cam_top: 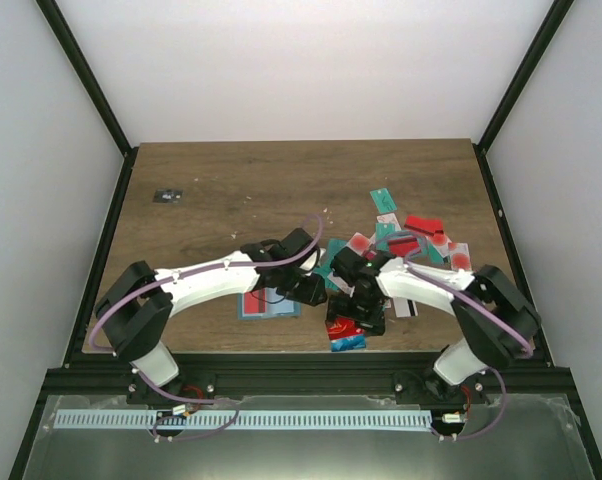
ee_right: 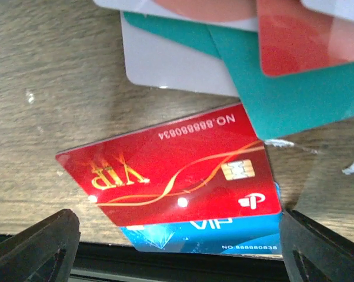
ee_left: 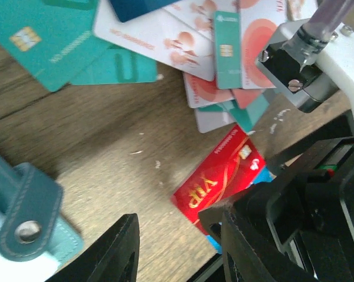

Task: Put the credit cards into the card holder

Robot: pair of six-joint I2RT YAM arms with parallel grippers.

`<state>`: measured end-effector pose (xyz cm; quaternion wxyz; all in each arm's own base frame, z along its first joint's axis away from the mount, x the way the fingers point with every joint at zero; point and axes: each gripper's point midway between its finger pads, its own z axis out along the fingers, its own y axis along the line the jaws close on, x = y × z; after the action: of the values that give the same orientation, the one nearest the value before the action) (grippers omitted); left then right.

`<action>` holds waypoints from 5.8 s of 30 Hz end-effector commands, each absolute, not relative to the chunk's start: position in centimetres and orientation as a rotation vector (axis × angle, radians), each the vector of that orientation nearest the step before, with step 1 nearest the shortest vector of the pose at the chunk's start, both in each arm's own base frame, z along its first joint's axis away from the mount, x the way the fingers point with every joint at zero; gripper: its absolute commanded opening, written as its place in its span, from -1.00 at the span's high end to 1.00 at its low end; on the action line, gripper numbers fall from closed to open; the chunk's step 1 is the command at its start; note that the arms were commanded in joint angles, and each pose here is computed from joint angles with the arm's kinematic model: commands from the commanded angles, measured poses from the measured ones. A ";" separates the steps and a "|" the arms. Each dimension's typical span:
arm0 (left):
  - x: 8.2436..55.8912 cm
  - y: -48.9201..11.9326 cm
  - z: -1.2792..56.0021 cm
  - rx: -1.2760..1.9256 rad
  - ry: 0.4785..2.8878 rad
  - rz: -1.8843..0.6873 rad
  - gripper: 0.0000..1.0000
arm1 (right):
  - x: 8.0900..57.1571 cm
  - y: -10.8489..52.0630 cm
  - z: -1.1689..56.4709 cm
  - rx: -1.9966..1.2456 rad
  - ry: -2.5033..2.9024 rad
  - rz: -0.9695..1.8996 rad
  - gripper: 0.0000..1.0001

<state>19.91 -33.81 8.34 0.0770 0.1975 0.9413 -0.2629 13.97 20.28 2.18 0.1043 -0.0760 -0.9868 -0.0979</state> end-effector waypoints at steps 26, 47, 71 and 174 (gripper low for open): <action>15.4 -39.1 2.0 1.030 2.896 -0.906 0.26 | 9.3 20.3 0.6 -0.726 -2.692 -0.945 -0.68; 9.6 -38.0 0.3 0.999 2.972 -1.022 0.31 | 10.4 19.5 -1.0 -0.811 -2.726 -0.994 -0.05; 5.2 -38.6 1.8 1.017 2.973 -1.409 0.32 | 11.3 19.8 0.4 -0.804 -2.740 -1.116 0.39; 21.6 -29.4 20.8 0.500 2.504 -1.172 0.12 | 19.5 22.4 26.6 0.274 -3.320 -1.677 0.99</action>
<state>21.29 -31.38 17.95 0.1361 0.1645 0.8950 -0.3918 18.25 20.21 21.26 -0.2164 -0.0522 -0.8966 -0.3828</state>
